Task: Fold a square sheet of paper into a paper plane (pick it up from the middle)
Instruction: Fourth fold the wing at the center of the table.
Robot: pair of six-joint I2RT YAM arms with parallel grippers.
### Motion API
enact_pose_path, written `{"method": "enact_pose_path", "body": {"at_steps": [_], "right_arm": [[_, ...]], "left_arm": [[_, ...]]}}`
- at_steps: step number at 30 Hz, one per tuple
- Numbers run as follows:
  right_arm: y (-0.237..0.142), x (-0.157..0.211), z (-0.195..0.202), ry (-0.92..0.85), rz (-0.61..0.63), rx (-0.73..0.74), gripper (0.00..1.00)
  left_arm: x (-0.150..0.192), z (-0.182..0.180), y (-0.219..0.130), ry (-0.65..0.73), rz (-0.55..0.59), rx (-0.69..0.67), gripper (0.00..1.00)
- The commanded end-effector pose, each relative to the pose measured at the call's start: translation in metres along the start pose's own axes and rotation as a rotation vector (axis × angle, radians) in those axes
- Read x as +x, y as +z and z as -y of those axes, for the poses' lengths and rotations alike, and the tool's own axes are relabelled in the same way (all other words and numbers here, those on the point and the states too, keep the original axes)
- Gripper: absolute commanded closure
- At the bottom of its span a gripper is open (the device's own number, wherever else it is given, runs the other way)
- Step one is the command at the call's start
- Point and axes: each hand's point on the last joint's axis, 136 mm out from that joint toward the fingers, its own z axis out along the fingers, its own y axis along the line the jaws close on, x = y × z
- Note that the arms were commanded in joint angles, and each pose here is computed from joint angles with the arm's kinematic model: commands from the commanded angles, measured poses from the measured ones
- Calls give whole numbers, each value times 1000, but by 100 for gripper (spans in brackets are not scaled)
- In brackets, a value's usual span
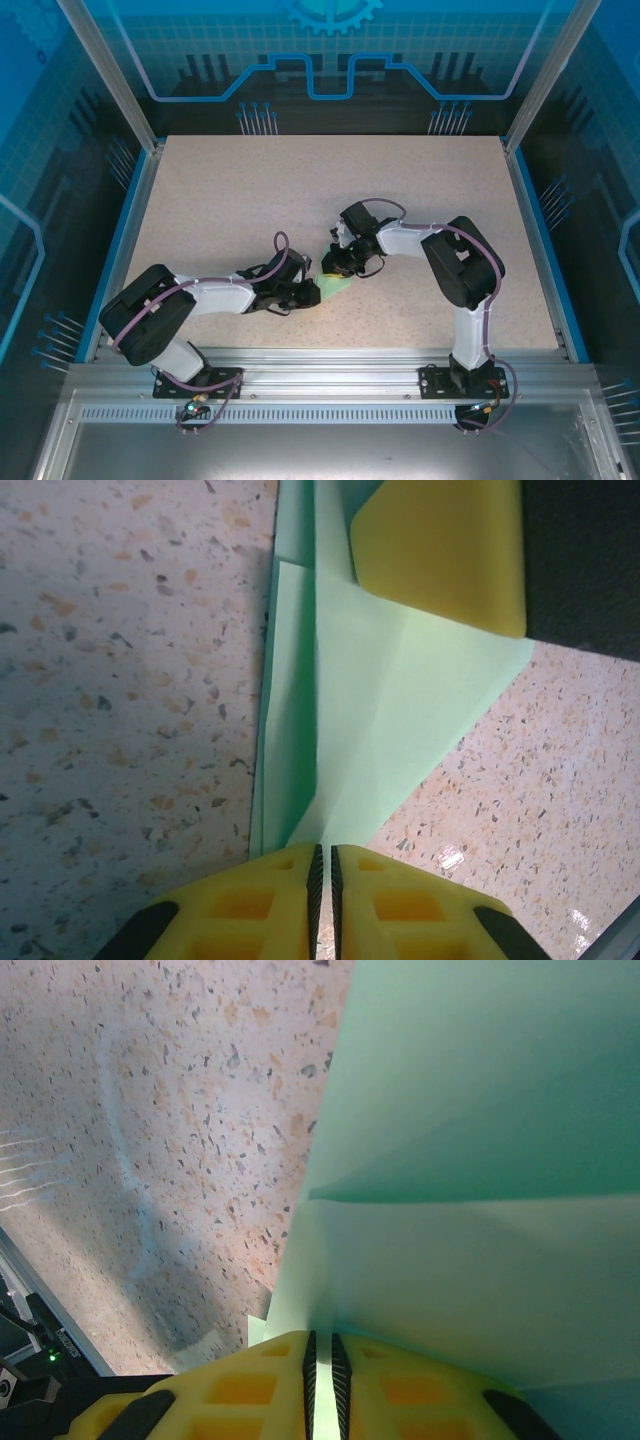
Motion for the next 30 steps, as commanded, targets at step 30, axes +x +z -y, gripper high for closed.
{"method": "enact_pose_path", "body": {"at_steps": [30], "right_arm": [[16,8,36,75,-32,113,83]], "left_arm": [[-14,25,-53,-18,71,48,77]]}}
